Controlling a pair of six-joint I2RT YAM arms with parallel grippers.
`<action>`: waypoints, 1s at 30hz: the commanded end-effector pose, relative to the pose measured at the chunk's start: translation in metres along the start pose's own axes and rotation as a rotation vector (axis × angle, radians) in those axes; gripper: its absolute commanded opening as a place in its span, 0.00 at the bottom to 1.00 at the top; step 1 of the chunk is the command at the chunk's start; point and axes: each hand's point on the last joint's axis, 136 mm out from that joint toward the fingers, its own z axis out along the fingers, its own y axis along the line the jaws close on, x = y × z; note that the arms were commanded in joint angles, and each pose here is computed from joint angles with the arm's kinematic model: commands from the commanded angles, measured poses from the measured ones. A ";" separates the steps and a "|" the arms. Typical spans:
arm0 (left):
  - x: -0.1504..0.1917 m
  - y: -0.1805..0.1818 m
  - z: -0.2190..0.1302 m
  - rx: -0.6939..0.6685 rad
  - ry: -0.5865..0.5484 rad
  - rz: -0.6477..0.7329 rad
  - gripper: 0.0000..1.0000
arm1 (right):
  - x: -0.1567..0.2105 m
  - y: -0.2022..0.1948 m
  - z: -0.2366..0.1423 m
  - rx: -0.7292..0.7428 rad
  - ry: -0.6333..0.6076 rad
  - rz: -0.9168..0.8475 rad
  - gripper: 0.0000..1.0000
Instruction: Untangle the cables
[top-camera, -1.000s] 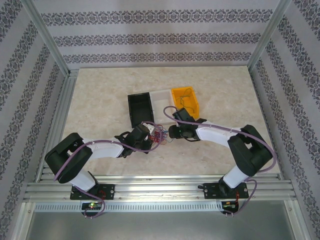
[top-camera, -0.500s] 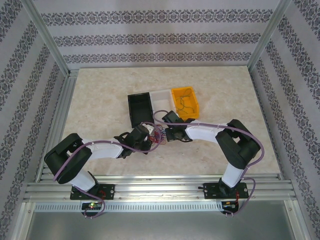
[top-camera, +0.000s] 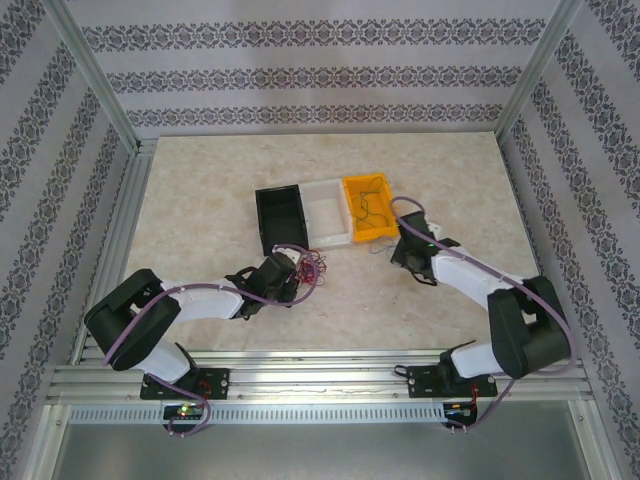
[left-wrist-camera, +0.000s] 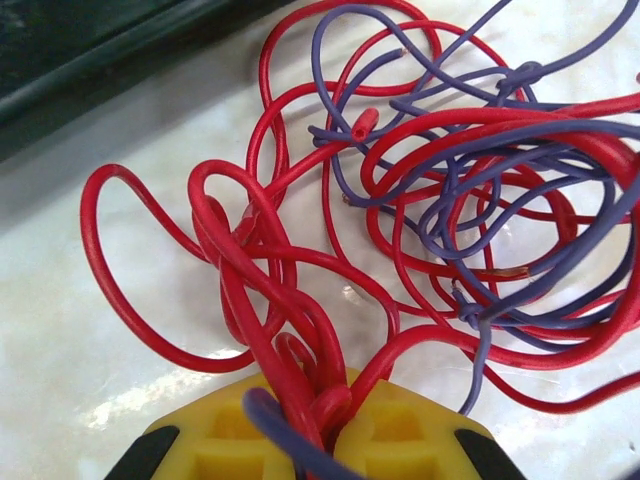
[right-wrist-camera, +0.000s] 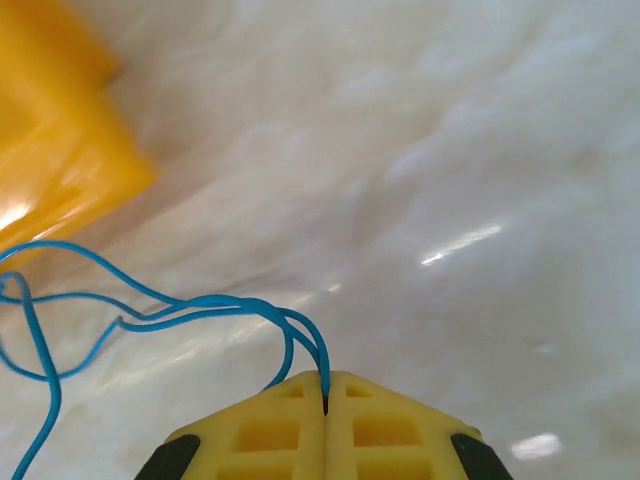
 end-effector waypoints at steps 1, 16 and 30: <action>0.009 0.018 -0.003 -0.088 0.012 -0.043 0.00 | -0.005 -0.028 -0.005 0.036 0.005 0.108 0.00; 0.004 -0.010 0.012 0.030 0.053 0.024 0.00 | -0.065 -0.075 -0.070 0.022 -0.251 0.174 0.00; 0.001 -0.027 0.016 0.114 0.044 0.067 0.00 | -0.108 0.013 -0.106 -0.261 -0.327 0.019 0.00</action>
